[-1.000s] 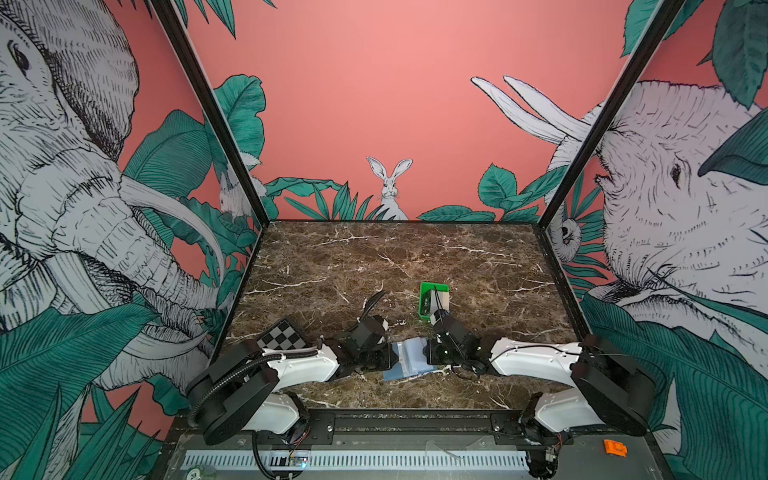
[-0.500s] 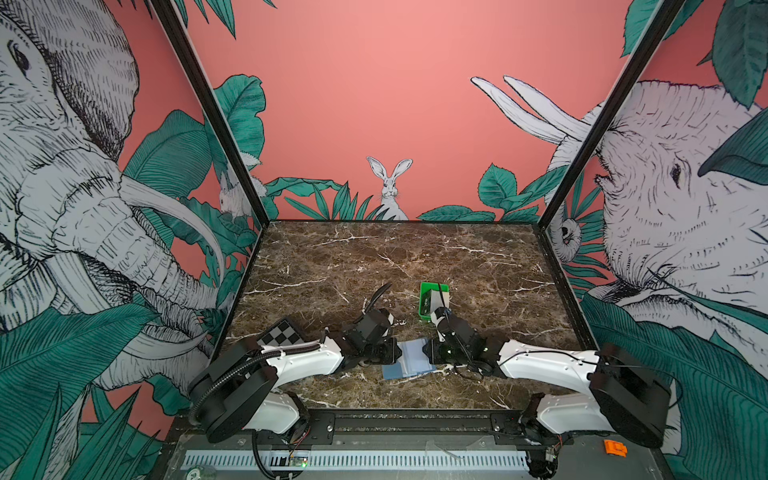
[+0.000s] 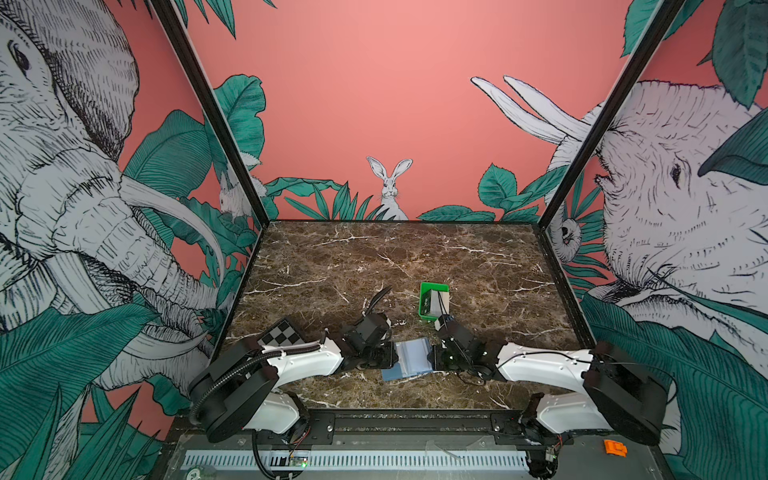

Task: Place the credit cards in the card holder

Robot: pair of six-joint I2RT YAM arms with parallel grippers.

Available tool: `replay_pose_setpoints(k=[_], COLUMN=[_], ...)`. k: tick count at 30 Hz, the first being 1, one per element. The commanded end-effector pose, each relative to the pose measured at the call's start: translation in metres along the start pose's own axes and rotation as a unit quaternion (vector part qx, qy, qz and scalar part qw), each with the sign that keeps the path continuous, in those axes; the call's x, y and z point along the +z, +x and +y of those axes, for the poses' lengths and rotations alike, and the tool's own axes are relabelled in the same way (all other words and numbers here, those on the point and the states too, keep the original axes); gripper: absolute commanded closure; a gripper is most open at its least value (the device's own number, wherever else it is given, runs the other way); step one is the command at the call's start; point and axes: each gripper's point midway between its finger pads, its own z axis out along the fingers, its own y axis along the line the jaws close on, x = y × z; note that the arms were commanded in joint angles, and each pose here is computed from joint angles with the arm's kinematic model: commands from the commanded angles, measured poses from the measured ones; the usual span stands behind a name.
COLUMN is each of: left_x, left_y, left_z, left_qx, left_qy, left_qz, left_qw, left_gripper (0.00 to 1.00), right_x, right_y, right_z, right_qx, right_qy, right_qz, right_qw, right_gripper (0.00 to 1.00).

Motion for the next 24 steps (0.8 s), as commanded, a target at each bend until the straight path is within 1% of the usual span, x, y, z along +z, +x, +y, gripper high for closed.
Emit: replay_pose_setpoints(k=[1, 5, 10, 17, 24], left_x=[-0.002, -0.005, -0.007, -0.011, -0.026], left_y=[0.009, 0.004, 0.004, 0.004, 0.001], left_z=[0.007, 0.002, 0.001, -0.005, -0.009], left_qx=[-0.005, 0.001, 0.003, -0.005, -0.007], left_qy=[-0.01, -0.005, -0.002, 0.014, 0.015], left_qz=[0.011, 0.004, 0.002, -0.003, -0.02], left_qw=[1.0, 1.0, 1.0, 1.0, 1.0], left_gripper=[0.82, 0.82, 0.82, 0.82, 0.82], right_x=[-0.004, -0.011, -0.019, -0.023, -0.013], right_y=[0.012, 0.019, 0.015, -0.007, -0.036], right_z=[-0.014, -0.019, -0.014, 0.013, 0.038], right_qx=[0.006, 0.005, 0.003, -0.021, -0.051], right_qy=[0.034, 0.054, 0.042, 0.006, -0.008], right_qz=[0.007, 0.007, -0.005, -0.032, -0.03], right_qw=[0.999, 0.999, 0.999, 0.999, 0.998], right_gripper=[0.83, 0.83, 0.83, 0.82, 0.82])
